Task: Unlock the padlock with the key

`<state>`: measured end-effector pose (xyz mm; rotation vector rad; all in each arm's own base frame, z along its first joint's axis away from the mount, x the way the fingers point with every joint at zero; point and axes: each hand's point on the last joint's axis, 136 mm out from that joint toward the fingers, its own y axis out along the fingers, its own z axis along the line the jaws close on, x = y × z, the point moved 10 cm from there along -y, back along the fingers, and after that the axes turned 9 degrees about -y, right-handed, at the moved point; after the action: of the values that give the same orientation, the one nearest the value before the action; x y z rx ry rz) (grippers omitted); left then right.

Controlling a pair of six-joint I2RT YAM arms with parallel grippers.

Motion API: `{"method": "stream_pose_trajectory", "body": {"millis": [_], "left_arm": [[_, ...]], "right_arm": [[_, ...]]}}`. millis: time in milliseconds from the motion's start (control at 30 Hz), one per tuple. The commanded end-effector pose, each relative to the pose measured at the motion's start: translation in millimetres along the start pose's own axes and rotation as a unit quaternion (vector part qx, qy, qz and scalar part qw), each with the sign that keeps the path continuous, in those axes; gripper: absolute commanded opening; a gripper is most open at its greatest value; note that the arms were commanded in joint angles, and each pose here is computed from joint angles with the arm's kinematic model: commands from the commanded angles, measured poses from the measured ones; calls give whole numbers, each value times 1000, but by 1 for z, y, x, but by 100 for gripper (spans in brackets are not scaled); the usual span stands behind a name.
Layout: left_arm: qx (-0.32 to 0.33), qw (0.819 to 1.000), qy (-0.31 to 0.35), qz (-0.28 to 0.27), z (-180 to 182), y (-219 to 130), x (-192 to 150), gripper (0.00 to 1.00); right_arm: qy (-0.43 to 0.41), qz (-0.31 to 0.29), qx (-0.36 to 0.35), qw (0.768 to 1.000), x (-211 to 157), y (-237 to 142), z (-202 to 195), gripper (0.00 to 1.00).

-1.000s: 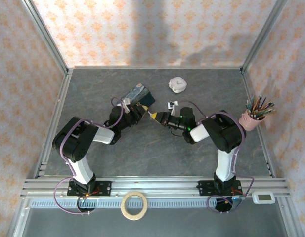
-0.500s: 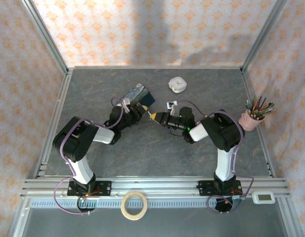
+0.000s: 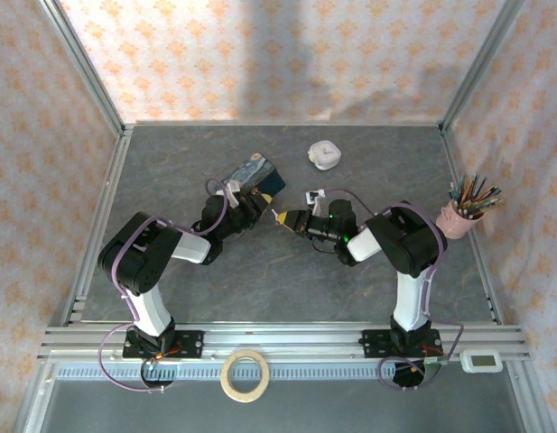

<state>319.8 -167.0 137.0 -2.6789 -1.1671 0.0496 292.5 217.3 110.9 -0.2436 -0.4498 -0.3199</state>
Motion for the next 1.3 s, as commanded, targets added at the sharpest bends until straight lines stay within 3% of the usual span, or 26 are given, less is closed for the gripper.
{"method": "stream_pose_trajectory", "body": {"millis": [0, 1267], "left_arm": [[-34, 999, 4, 7, -9, 1, -2, 0], [-39, 999, 1, 6, -11, -2, -6, 0]], "right_arm": [[-27, -13, 36, 999, 9, 0, 21, 0], [-29, -25, 20, 999, 9, -10, 20, 0]]}}
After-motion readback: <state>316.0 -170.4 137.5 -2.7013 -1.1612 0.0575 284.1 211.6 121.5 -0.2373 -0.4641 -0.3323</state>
